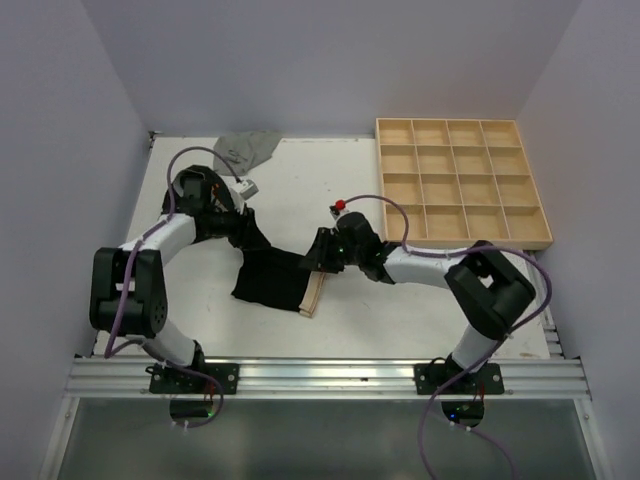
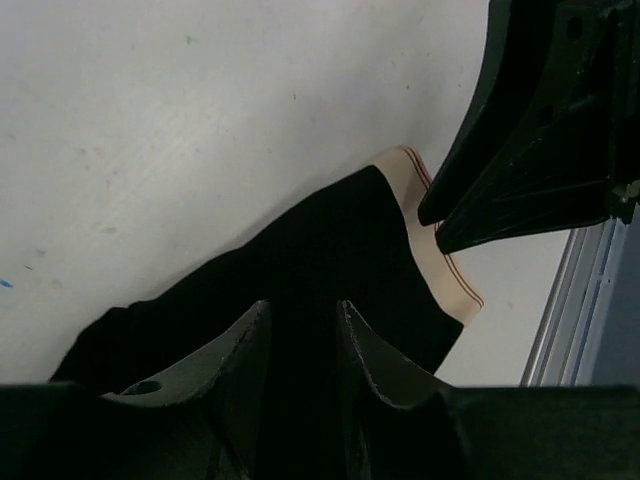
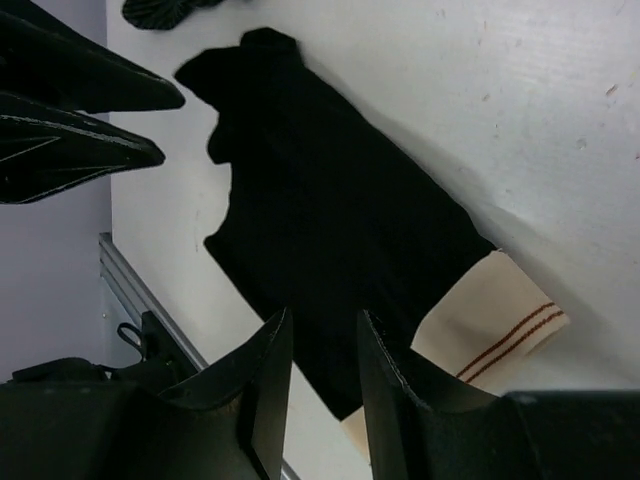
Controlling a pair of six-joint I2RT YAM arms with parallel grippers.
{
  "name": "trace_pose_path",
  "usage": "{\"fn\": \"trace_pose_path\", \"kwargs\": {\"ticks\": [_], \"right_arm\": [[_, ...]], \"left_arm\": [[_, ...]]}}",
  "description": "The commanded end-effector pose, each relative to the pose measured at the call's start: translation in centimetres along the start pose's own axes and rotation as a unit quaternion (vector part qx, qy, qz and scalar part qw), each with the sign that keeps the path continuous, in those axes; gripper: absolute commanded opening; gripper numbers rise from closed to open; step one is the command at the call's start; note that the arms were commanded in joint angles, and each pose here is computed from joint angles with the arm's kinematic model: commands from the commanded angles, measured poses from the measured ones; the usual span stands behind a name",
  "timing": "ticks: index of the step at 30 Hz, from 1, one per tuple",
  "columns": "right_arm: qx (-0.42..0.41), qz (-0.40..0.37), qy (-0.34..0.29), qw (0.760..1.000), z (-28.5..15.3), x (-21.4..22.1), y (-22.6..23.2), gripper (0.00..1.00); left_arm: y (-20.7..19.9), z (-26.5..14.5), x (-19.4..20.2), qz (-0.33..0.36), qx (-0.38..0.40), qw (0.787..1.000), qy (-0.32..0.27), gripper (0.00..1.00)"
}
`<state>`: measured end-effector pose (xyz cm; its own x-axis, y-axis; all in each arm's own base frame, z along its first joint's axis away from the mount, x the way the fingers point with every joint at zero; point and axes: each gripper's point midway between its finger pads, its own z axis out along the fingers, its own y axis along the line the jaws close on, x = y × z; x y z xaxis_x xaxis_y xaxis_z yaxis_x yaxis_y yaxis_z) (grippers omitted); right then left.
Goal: Roll the underwear
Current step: Fold the underwear
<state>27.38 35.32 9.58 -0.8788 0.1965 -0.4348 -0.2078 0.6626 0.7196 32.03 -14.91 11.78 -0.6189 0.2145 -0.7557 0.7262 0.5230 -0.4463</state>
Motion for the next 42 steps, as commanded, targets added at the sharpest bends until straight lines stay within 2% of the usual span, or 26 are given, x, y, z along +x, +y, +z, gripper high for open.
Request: {"fn": "trace_pose_path", "kwargs": {"ticks": [1, 8, 11, 15, 18, 19, 22, 23, 26, 30, 32, 38, 42], "right_arm": [[-0.047, 0.041, -0.001, 0.998, 2.0, 0.7, 0.5, 0.36], [0.028, 0.088, 0.023, 0.995, 5.0, 3.1, -6.3, 0.34], [0.044, 0.093, 0.033, 0.994, 5.2, 3.3, -8.1, 0.33], [0.037, 0.065, 0.053, 0.996, 4.9, 2.5, -8.0, 0.3], [0.008, 0.021, 0.063, 0.998, 4.1, 1.4, -5.5, 0.29], [-0.008, 0.008, 0.053, 0.999, 3.1, 0.5, -3.8, 0.29], [-0.026, -0.007, 0.054, 0.998, 1.5, 0.3, -1.5, 0.31], [-0.039, -0.015, 0.047, 0.998, 0.5, 0.0, -0.1, 0.32], [-0.053, -0.007, 0.051, 0.997, -0.4, 1.3, 1.2, 0.32], [-0.062, 0.014, 0.073, 0.995, 0.2, 4.2, 0.9, 0.3], [-0.062, 0.023, 0.082, 0.994, 0.7, 5.3, 0.5, 0.29], [-0.028, 0.063, 0.119, 0.991, 3.0, 8.5, -3.6, 0.27], [-0.01, 0.073, 0.125, 0.989, 3.8, 9.5, -5.5, 0.27]], "left_arm": [[-0.2, 1.4, 2.4, -0.052, 0.053, 0.997, 0.004, 0.36], [7.1, 3.1, 6.6, -0.173, -0.001, 0.985, 0.013, 0.34], [8.4, 3.1, 7.7, -0.202, 0.008, 0.979, 0.017, 0.34], [7.3, 2.7, 7.9, -0.197, 0.034, 0.98, 0.017, 0.37], [5.5, 1.6, 6.4, -0.163, 0.055, 0.985, 0.005, 0.41], [4.8, 0.8, 5.0, -0.128, 0.054, 0.99, -0.007, 0.42], [2.5, -0.6, 4.0, -0.1, 0.062, 0.993, -0.015, 0.46], [1.6, -1.4, 3.0, -0.07, 0.058, 0.996, -0.026, 0.47], [-0.3, -2.1, 3.9, -0.061, 0.065, 0.996, -0.019, 0.47], [-0.7, -2.4, 4.4, -0.081, 0.079, 0.994, -0.005, 0.43], [0.4, -1.8, 5.1, -0.103, 0.081, 0.991, 0.012, 0.43], [3.0, -0.6, 9.6, -0.179, 0.085, 0.974, 0.111, 0.42], [5.3, -0.1, 11.7, -0.219, 0.07, 0.964, 0.132, 0.4]]}}
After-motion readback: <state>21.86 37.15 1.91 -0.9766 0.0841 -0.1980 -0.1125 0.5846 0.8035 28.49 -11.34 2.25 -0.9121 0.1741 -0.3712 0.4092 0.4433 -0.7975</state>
